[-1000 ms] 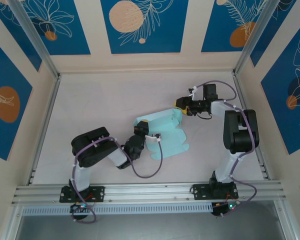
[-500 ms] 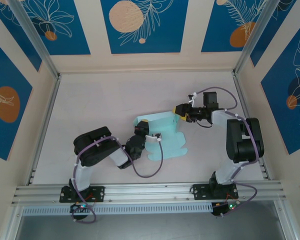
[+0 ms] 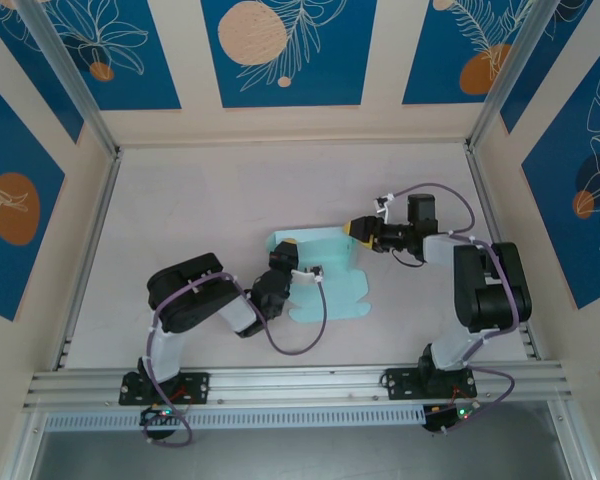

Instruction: Fold the paper box

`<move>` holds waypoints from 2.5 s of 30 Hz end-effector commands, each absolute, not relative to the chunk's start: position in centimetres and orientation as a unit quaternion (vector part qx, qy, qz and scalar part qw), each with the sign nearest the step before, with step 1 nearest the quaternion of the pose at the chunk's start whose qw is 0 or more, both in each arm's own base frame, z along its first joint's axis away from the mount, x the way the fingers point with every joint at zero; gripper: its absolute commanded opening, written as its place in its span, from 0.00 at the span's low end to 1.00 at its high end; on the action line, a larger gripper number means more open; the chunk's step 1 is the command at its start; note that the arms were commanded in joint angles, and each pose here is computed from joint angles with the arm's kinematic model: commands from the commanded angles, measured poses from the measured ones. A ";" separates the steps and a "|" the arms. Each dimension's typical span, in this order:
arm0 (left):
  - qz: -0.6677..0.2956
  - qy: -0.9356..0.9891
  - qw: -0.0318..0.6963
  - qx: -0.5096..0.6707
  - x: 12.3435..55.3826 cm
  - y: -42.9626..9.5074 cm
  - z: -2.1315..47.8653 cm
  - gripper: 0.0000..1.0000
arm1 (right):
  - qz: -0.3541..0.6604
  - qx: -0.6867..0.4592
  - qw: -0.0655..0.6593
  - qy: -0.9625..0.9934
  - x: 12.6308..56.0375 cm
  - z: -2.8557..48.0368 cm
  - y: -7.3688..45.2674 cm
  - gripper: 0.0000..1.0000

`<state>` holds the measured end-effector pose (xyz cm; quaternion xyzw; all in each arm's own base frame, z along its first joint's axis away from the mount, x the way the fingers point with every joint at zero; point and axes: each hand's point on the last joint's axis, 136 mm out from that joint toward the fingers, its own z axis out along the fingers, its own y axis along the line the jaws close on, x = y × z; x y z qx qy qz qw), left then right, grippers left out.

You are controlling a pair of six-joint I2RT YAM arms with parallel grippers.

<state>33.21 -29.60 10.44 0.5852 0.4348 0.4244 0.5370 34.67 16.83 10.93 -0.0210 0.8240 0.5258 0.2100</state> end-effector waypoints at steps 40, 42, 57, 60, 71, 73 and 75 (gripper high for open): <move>0.424 0.420 0.482 0.641 32.7 -29.8 6.7 0.10 | 0.362 0.139 0.259 0.885 29.2 10.4 10.8 0.72; 0.424 0.421 0.483 0.640 32.7 -29.8 6.8 0.10 | 0.333 0.169 0.260 0.890 28.6 10.0 9.2 0.66; 0.427 0.419 0.482 0.640 32.7 -29.7 6.7 0.09 | 0.294 0.077 0.245 0.921 27.1 7.9 12.0 0.72; 0.426 0.418 0.483 0.640 32.7 -29.8 6.8 0.10 | 0.296 0.063 0.250 0.920 27.5 7.9 12.7 0.72; 0.425 0.416 0.485 0.641 32.7 -29.9 6.9 0.09 | 0.277 -0.005 0.260 0.925 30.8 8.3 15.7 0.68; 0.425 0.415 0.487 0.640 32.7 -30.0 7.0 0.10 | 0.269 -0.011 0.264 0.926 31.6 8.3 15.9 0.65; 0.425 0.414 0.488 0.641 32.6 -30.0 7.0 0.09 | 0.258 -0.018 0.266 0.929 32.2 8.1 16.0 0.62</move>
